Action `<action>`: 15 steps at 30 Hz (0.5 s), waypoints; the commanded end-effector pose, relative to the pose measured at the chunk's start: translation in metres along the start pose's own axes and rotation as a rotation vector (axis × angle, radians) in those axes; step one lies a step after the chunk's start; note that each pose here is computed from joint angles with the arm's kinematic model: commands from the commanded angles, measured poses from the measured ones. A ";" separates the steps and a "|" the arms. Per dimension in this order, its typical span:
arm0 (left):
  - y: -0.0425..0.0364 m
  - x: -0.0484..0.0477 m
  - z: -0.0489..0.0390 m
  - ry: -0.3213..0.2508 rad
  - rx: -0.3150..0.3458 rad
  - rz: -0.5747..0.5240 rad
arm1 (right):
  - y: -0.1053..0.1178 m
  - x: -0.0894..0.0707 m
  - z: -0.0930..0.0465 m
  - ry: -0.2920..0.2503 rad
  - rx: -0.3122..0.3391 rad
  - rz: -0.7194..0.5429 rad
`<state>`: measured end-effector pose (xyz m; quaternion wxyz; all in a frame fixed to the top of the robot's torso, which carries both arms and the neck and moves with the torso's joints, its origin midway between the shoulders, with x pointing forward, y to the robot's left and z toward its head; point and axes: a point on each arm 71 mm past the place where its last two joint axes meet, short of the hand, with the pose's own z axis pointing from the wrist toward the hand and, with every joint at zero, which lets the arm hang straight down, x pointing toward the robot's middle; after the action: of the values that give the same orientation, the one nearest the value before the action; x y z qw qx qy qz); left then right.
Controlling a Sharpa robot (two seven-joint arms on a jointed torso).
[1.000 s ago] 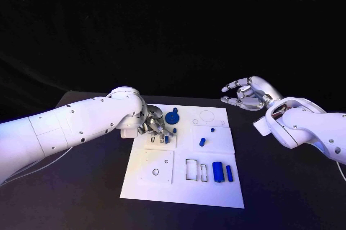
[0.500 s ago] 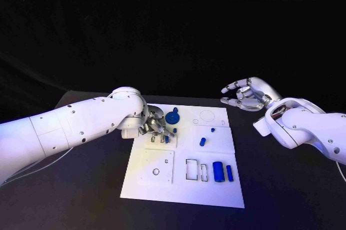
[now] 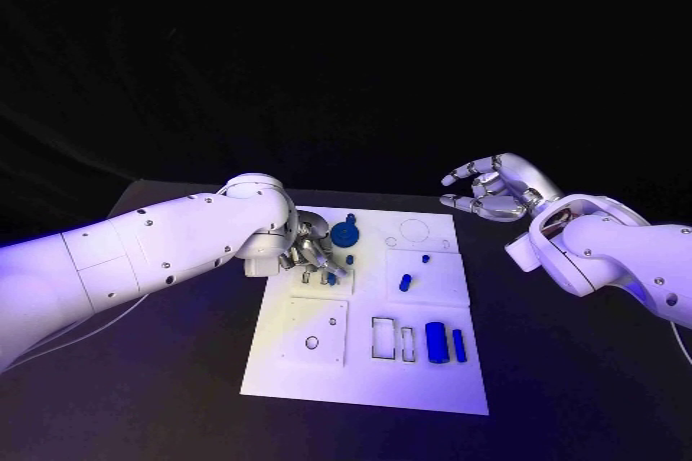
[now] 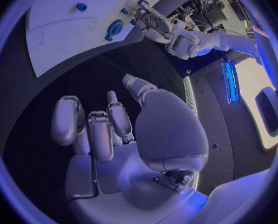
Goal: Assemble the parts on the task board
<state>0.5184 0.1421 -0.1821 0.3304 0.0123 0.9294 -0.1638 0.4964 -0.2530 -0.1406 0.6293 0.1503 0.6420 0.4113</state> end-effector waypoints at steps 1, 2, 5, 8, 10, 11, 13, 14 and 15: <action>-0.0018 0.0023 0.0004 0.025 0.009 -0.001 | 0.000 0.002 0.000 0.017 -0.002 -0.006; -0.0018 0.0024 0.0004 0.027 0.010 -0.004 | 0.000 0.002 0.000 0.017 -0.002 -0.007; -0.0018 0.0027 0.0003 0.033 0.017 -0.022 | -0.001 0.002 0.000 0.017 -0.001 -0.007; -0.0014 0.0029 0.0001 0.040 0.026 -0.049 | -0.001 0.002 0.000 0.017 0.000 -0.007; -0.0011 0.0030 -0.0003 0.046 0.034 -0.071 | -0.002 0.002 0.000 0.017 0.002 -0.007; -0.0010 0.0030 -0.0006 0.048 0.037 -0.079 | -0.002 0.002 0.000 0.017 0.002 -0.007; -0.0007 0.0029 -0.0013 0.051 0.043 -0.093 | -0.002 0.002 0.000 0.017 0.003 -0.008; -0.0004 0.0028 -0.0019 0.052 0.046 -0.100 | -0.003 0.002 0.000 0.017 0.004 -0.008; 0.0001 0.0027 -0.0025 0.051 0.048 -0.106 | -0.003 0.002 0.000 0.017 0.005 -0.008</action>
<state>0.5170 0.1452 -0.1825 0.3121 -0.0104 0.9322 -0.1828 0.4975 -0.2546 -0.1429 0.6292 0.1520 0.6438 0.4081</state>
